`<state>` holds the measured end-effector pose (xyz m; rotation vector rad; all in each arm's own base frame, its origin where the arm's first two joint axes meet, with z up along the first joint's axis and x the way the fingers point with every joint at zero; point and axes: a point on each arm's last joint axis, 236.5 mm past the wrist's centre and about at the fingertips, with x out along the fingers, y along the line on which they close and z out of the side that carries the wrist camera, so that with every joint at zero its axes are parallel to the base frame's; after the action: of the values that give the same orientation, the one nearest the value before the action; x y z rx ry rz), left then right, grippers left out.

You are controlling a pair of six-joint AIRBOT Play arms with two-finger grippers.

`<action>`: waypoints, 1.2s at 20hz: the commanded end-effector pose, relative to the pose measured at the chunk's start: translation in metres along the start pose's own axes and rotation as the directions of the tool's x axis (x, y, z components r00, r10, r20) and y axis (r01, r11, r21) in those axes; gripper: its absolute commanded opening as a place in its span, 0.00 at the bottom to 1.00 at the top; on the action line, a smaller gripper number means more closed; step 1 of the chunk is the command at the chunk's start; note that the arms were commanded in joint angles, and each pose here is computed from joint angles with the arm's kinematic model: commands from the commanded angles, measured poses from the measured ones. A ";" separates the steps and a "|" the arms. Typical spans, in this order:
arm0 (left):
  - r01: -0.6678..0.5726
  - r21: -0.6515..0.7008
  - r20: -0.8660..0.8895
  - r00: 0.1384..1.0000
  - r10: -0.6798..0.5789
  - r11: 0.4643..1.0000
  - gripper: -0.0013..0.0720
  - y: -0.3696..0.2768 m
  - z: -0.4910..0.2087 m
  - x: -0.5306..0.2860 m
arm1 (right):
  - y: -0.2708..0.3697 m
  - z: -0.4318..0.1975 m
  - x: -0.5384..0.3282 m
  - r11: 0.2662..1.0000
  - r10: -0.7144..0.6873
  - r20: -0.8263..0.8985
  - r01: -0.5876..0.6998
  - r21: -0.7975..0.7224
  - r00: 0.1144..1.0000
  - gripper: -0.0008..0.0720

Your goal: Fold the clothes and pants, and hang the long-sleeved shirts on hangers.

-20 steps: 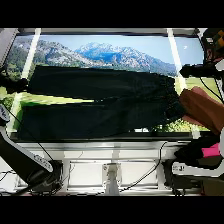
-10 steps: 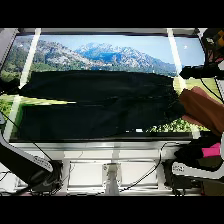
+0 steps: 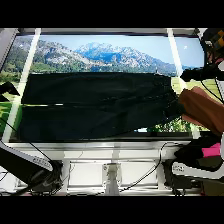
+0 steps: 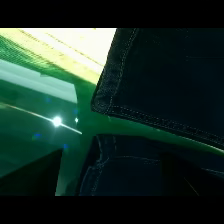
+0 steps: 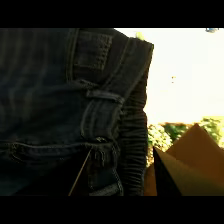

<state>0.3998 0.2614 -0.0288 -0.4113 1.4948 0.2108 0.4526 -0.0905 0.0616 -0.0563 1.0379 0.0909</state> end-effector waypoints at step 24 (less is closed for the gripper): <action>0.006 0.014 0.453 0.891 -0.012 1.000 0.06 -0.034 -0.088 -0.154 | 0.007 -0.195 0.049 0.769 0.497 -0.254 -0.285 0.573 0.830 0.78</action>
<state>0.3360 0.2086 0.1369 -0.3788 1.0055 0.2241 0.3010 -0.1066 -0.0725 0.6077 1.4629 0.1751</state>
